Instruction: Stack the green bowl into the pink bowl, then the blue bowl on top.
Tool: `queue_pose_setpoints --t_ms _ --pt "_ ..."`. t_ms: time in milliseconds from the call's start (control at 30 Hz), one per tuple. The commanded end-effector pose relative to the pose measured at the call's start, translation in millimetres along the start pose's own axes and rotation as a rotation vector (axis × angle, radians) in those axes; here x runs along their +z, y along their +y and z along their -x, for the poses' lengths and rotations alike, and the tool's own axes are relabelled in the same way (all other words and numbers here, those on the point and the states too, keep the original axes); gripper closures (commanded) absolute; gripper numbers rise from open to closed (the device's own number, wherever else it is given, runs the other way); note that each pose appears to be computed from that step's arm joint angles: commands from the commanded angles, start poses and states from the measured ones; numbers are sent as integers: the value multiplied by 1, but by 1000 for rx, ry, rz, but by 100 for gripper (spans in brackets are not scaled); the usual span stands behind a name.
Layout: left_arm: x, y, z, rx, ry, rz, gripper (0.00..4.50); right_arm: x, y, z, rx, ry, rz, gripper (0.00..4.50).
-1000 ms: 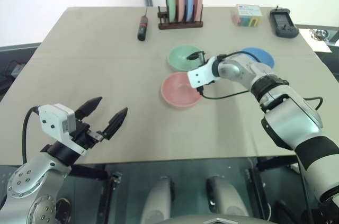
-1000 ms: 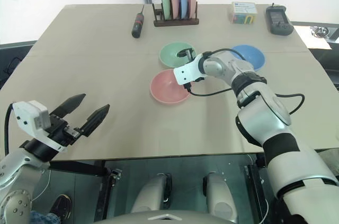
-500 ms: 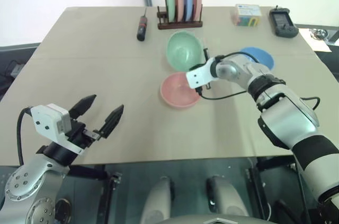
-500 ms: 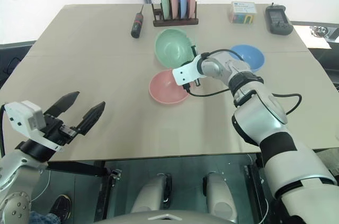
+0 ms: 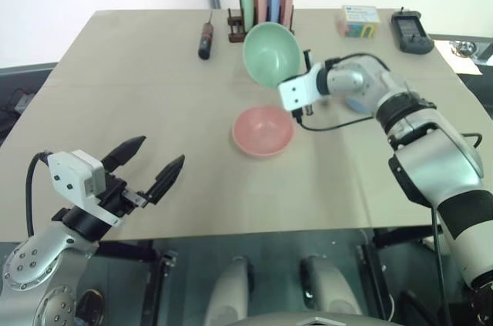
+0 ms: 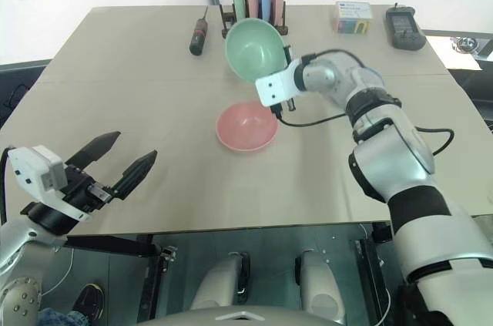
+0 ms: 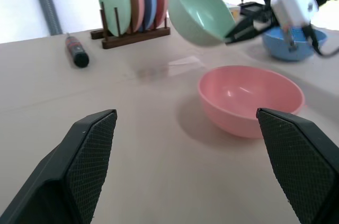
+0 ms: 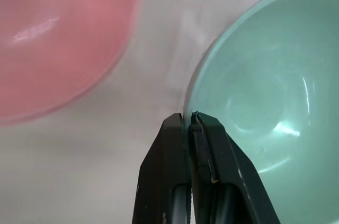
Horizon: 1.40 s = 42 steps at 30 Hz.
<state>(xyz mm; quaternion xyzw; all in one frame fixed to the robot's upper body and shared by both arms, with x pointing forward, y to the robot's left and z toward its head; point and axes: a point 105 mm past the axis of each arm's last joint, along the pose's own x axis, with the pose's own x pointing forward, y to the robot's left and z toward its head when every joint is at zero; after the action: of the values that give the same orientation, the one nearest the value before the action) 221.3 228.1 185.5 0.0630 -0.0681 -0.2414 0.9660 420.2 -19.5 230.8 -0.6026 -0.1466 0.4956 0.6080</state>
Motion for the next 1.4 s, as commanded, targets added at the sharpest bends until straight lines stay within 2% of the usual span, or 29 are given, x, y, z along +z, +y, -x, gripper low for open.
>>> queue_pose_setpoints --t_ms 33,167,300,400,567,600,633,800,933,1067,1233,1400 --pt "8 -1 -2 -60 -43 -18 0 38 -28 23 20 -214 -24 444" --pt "3 0 -6 -128 -35 -16 0 64 -21 42 147 -349 -40 444" --pt "-1 5 -13 -189 -18 -29 0 87 4 55 294 -424 -65 444" --pt "0 9 -19 -218 -21 -42 0 92 18 61 353 -418 -91 444" --pt "3 11 -25 -263 -27 -51 0 81 32 67 403 -332 -109 444" --pt "3 11 -26 -269 -27 -53 0 80 32 68 403 -322 -109 385" --pt "3 11 -26 -276 -27 -55 0 79 32 68 398 -316 -109 362" --pt "4 9 -30 -303 -34 -54 0 79 26 71 361 -306 -112 151" --pt "6 7 -32 -333 -43 -51 0 76 18 70 293 -296 -142 4" --pt "11 2 -36 -368 -73 -48 0 47 6 78 186 -192 -243 4" --pt "17 -8 -48 -423 -115 -45 0 -4 -18 96 -113 -125 -599 4" --pt "19 -15 -61 -470 -140 -42 0 -54 -6 117 -275 34 -822 4"
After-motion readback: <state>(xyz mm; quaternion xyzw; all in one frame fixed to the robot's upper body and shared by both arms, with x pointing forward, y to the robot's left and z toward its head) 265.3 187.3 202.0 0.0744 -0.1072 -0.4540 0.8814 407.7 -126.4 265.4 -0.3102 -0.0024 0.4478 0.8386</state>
